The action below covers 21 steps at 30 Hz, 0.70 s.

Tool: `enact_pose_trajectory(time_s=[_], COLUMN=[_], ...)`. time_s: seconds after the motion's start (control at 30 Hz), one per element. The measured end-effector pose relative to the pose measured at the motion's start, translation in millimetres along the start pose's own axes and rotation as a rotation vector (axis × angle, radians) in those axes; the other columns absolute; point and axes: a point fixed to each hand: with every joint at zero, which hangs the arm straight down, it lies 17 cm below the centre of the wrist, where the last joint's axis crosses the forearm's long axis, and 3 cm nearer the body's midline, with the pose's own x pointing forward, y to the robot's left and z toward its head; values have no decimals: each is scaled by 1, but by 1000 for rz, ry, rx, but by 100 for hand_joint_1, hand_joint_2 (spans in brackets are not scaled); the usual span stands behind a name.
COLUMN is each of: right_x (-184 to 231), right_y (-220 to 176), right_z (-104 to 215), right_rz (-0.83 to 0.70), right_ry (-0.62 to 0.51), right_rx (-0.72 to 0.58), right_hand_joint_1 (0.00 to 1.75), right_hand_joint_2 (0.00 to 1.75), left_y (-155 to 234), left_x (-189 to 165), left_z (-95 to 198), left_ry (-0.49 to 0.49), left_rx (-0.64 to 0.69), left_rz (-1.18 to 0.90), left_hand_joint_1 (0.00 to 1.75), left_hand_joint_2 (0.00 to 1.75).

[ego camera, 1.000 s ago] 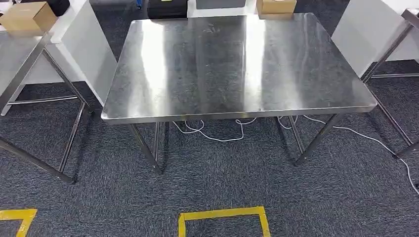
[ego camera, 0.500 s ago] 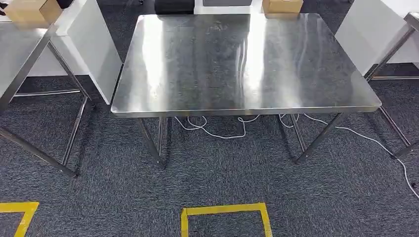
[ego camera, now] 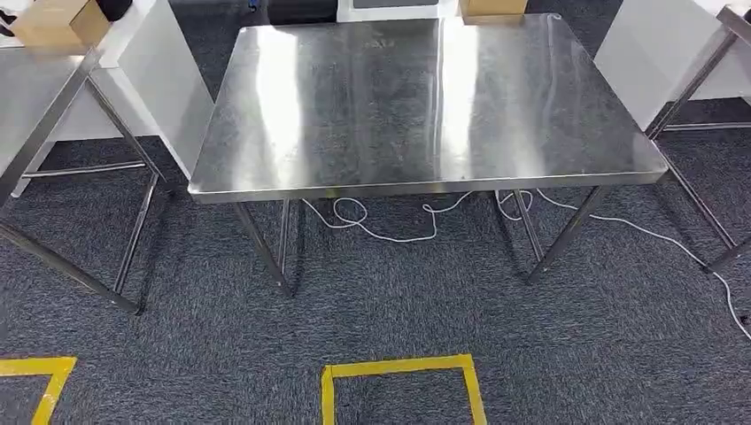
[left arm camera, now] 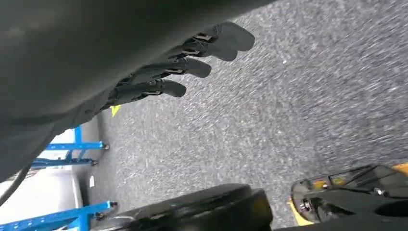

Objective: Take the parts from the cabinet and place them on the table.

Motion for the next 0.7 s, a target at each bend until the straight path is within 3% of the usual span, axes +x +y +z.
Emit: enact_pose_trajectory(time_s=[0.7], right_x=[14], right_y=[10], right_z=[-1], right_rz=[19], right_ry=[-40], right_rx=[27], right_hand_joint_1=[0], right_hand_joint_2=[175], left_y=[17], left_x=[17], left_z=[-2], left_ry=[-27], left_rx=[14], left_rz=[-43], left_hand_joint_1=[0], left_hand_joint_2=[0])
